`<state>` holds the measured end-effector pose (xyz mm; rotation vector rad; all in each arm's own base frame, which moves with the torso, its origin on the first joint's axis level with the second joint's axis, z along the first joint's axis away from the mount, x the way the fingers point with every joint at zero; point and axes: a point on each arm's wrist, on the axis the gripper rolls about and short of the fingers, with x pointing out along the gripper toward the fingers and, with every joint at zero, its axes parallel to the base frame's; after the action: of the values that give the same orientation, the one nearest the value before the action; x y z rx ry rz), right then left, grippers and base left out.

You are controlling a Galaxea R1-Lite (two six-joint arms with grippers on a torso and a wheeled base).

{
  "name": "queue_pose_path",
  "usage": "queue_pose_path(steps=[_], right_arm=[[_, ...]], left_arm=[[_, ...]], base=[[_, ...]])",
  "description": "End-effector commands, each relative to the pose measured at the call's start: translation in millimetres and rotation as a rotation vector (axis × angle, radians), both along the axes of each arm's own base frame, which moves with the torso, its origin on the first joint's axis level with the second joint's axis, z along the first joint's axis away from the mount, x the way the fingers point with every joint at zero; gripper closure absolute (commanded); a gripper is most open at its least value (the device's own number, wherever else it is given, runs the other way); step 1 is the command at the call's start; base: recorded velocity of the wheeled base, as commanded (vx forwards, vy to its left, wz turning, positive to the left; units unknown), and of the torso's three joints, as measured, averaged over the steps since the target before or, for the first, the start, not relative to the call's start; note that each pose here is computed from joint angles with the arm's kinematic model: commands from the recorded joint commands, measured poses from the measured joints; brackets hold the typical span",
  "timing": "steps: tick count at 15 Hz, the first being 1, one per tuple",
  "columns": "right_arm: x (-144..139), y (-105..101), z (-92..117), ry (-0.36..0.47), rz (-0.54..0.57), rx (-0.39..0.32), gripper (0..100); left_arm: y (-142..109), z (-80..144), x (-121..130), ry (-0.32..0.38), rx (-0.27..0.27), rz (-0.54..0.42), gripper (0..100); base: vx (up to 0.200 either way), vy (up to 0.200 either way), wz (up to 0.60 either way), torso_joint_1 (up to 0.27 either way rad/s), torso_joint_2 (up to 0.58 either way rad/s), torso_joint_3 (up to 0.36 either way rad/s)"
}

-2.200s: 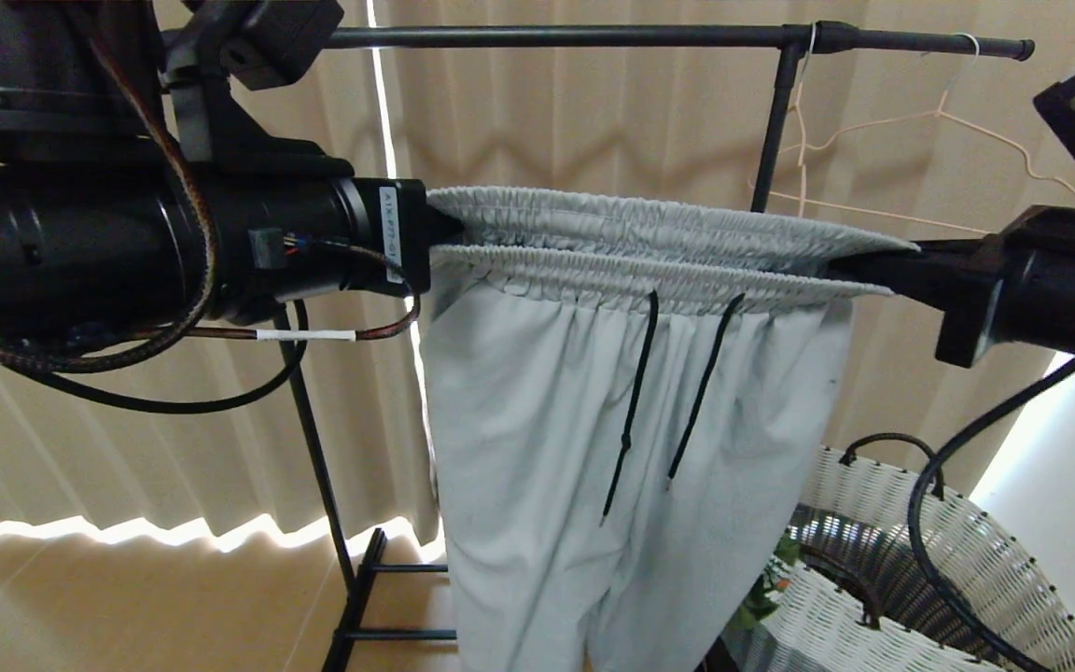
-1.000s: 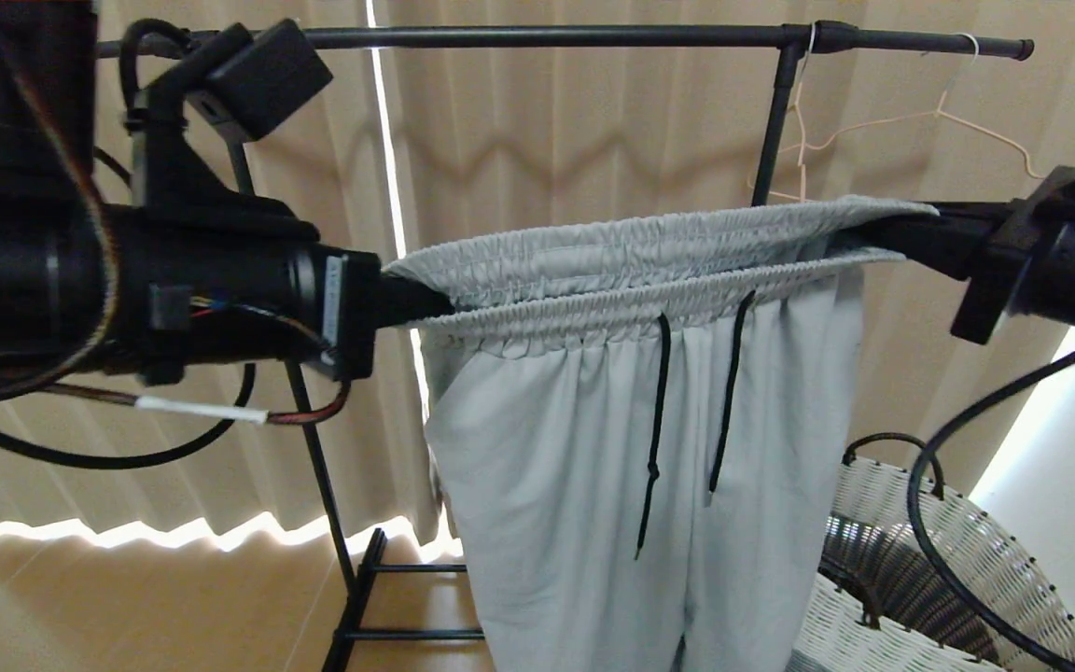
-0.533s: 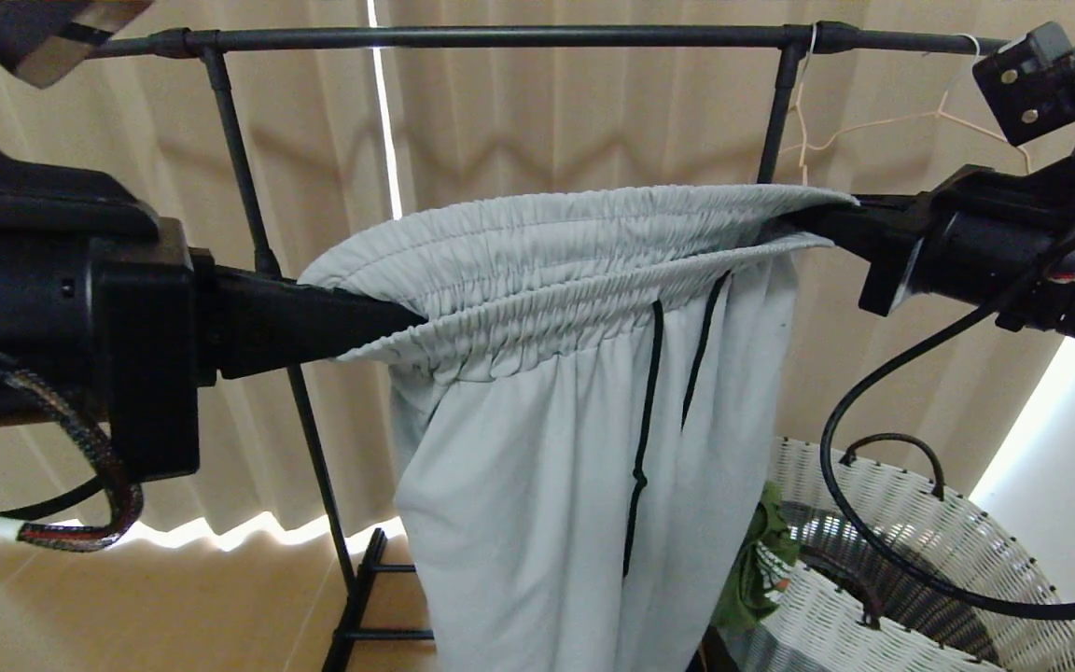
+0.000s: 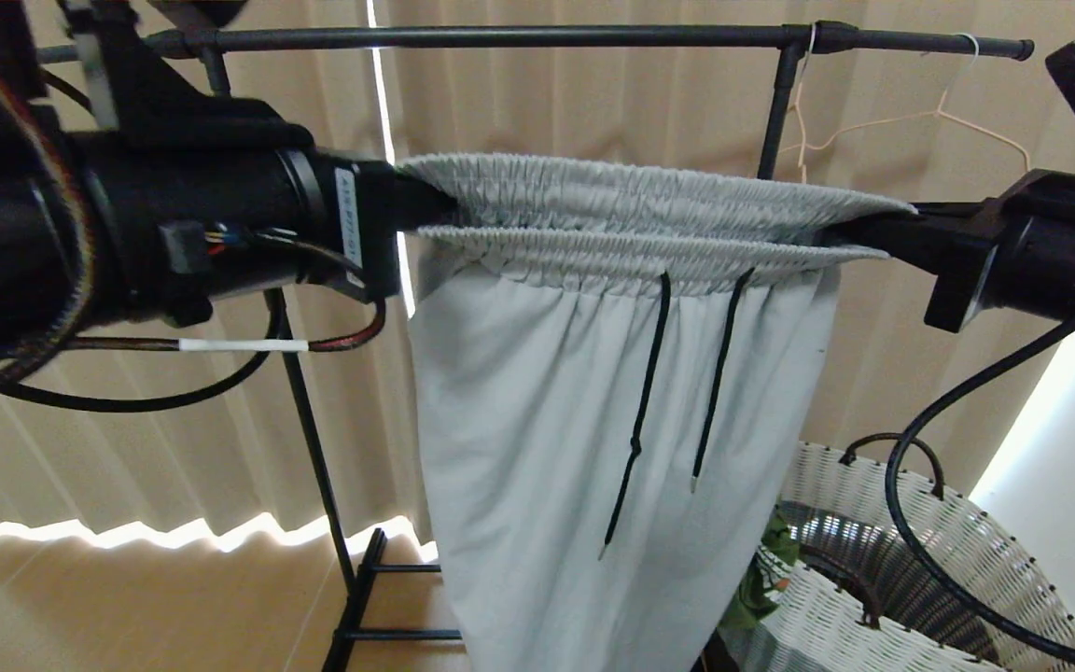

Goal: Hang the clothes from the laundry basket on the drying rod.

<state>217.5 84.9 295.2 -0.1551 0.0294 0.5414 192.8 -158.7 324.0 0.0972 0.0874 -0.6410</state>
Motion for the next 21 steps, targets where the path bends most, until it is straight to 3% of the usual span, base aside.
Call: queue_pose_path(steps=[1, 5, 12, 13, 17, 21], right_arm=[[-9, -3, 1, -0.010, 0.003, 0.005, 100], [-8, -3, 1, -0.013, 0.004, 0.006, 100], [-8, -3, -1, -0.007, 0.001, 0.002, 100], [-8, -3, -1, -0.007, 0.001, 0.002, 0], [-13, -1, -29, 0.068, 0.024, -0.026, 0], [-22, 14, -41, -0.034, 0.116, 0.017, 0]], left_arm=[[-10, -16, 12, 0.042, 0.040, 0.002, 100], [1, -25, 18, 0.064, 0.058, 0.066, 100], [3, -24, 18, 0.061, 0.054, 0.074, 100], [3, -24, 18, 0.061, 0.054, 0.074, 100], [4, -33, 19, 0.082, 0.083, 0.109, 100], [17, -40, 30, 0.080, 0.135, 0.245, 100]], base=[[0.000, 0.000, 0.00, 0.000, 0.00, 0.000], [0.000, 0.000, 0.00, 0.000, 0.00, 0.000], [0.000, 0.000, 0.00, 0.000, 0.00, 0.000], [0.000, 0.000, 0.00, 0.000, 0.00, 0.000], [0.000, 0.000, 0.00, 0.000, 0.00, 0.000], [0.000, 0.000, 0.00, 0.000, 0.00, 0.000]])
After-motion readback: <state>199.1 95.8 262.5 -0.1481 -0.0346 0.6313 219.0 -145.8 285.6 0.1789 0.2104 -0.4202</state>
